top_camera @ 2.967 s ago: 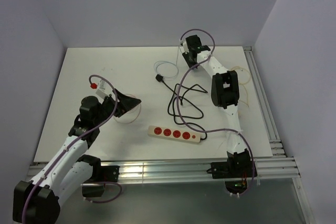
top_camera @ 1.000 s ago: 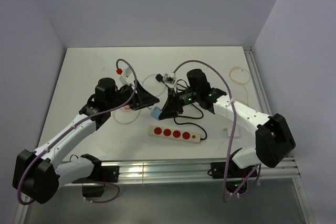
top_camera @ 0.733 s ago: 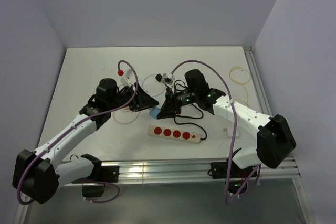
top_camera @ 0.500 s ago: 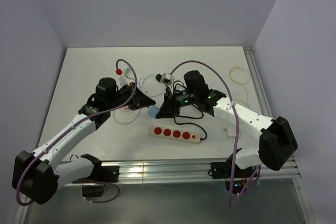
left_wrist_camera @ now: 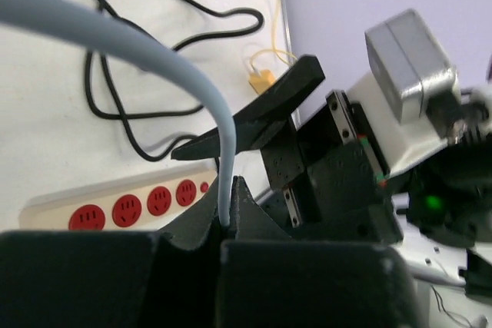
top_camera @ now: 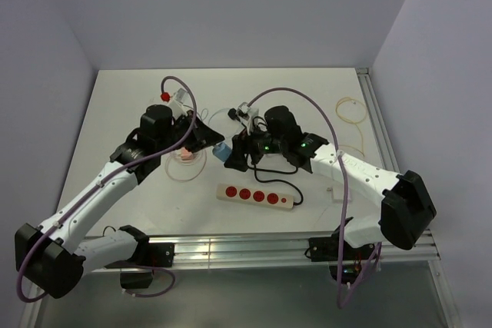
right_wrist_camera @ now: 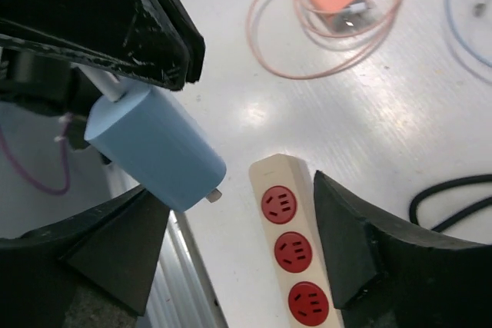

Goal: Insert the plug

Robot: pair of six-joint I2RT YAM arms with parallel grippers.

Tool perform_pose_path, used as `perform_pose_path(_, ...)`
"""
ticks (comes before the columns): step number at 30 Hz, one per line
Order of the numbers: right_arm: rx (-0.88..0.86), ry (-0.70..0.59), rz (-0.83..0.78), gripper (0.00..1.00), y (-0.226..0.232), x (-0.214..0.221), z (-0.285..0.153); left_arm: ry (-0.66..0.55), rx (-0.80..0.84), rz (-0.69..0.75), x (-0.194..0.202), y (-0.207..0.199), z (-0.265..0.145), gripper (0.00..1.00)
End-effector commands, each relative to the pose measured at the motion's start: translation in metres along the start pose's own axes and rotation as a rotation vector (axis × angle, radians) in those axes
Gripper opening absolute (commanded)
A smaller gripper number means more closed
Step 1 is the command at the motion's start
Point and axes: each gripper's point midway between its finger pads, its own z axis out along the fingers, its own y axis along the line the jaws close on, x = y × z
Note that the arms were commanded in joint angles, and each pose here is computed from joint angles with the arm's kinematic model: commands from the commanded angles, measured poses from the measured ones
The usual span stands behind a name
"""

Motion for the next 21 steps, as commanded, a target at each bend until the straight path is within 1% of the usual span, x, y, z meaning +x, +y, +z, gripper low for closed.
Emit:
perform_pose_path(1, 0.164, -0.108, -0.063, 0.81, -0.004, -0.039, -0.007, -0.081, -0.061, 0.003, -0.022, -0.008, 0.001, 0.0)
perform_pose_path(3, 0.218, -0.088, -0.093, 0.85, 0.002, -0.042, -0.006, -0.078, -0.103, 0.019, -0.02, -0.008, 0.002, 0.0)
perform_pose_path(4, 0.303, -0.103, -0.101, 0.85, -0.006, -0.048, -0.009, -0.094, -0.146, 0.02, -0.023, -0.002, 0.006, 0.0)
perform_pose_path(6, 0.335, -0.091, -0.124, 0.86, 0.005, -0.052, -0.008, -0.085, -0.178, 0.02, -0.02, -0.002, 0.008, 0.0)
perform_pose_path(11, 0.437, -0.134, -0.144, 0.87, 0.014, -0.062, -0.002, -0.094, -0.22, -0.038, -0.017, 0.006, 0.016, 0.0)
perform_pose_path(17, 0.562, -0.082, -0.171, 0.85, 0.005, -0.055, 0.012, -0.102, -0.231, -0.089, -0.016, 0.003, 0.019, 0.0)
perform_pose_path(18, 0.604, -0.081, -0.18, 0.84, 0.002, -0.055, 0.012, -0.111, -0.234, -0.091, -0.018, 0.003, 0.019, 0.0)
perform_pose_path(20, 0.623, -0.07, -0.206, 0.84, 0.007, -0.052, 0.017, -0.112, -0.24, -0.093, -0.018, 0.003, 0.019, 0.0)
perform_pose_path(21, 0.63, -0.067, -0.213, 0.82, 0.008, -0.051, 0.019, -0.111, -0.238, -0.093, -0.018, 0.003, 0.018, 0.0)
